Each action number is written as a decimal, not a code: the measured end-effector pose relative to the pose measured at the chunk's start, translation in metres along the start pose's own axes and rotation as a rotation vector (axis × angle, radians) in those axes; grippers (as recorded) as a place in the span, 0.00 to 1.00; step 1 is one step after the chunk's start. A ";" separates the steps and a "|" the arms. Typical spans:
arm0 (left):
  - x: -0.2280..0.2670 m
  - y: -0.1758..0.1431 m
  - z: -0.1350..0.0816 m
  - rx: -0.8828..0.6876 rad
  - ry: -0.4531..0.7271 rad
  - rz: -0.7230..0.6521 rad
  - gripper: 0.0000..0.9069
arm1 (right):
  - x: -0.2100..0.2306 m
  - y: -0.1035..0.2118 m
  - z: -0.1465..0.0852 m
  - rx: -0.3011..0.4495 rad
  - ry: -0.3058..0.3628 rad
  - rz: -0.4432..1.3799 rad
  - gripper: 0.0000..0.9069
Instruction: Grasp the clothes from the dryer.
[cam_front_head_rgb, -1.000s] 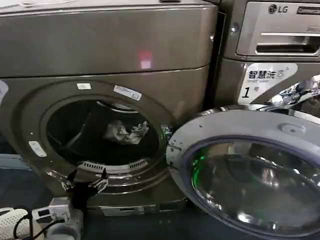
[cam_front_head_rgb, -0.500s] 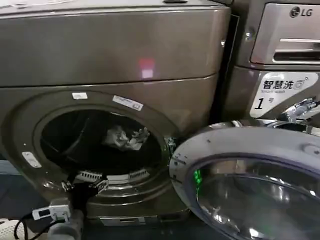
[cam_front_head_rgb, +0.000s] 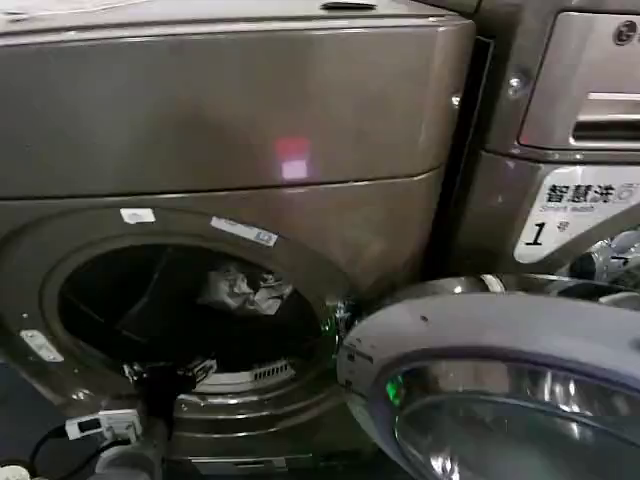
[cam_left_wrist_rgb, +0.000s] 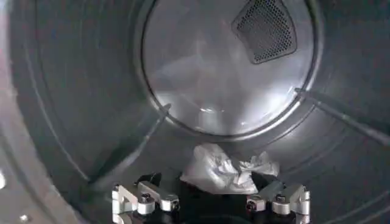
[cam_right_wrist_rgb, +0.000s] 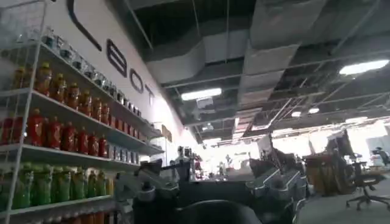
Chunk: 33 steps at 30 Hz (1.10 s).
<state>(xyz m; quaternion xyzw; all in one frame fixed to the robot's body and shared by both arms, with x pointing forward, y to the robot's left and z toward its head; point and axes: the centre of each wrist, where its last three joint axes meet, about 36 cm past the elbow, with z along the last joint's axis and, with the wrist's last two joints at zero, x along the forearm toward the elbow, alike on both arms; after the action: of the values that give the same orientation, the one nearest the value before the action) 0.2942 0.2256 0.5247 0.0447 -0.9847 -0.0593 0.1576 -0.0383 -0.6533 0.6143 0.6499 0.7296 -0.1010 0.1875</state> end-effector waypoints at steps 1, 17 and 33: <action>-0.001 0.000 0.000 -0.001 0.001 -0.001 1.00 | 0.000 0.000 0.000 0.001 0.000 0.000 1.00; -0.044 -0.004 0.006 -0.022 0.017 -0.031 1.00 | -0.001 0.004 -0.002 -0.004 -0.030 -0.005 1.00; -0.158 -0.007 -0.006 0.000 -0.191 -0.003 1.00 | -0.001 0.005 -0.005 0.002 -0.038 -0.011 1.00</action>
<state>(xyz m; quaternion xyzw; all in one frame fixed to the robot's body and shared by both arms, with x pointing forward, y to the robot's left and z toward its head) 0.4465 0.2350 0.4815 0.0405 -0.9952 -0.0635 0.0627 -0.0345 -0.6520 0.6200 0.6440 0.7294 -0.1152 0.2000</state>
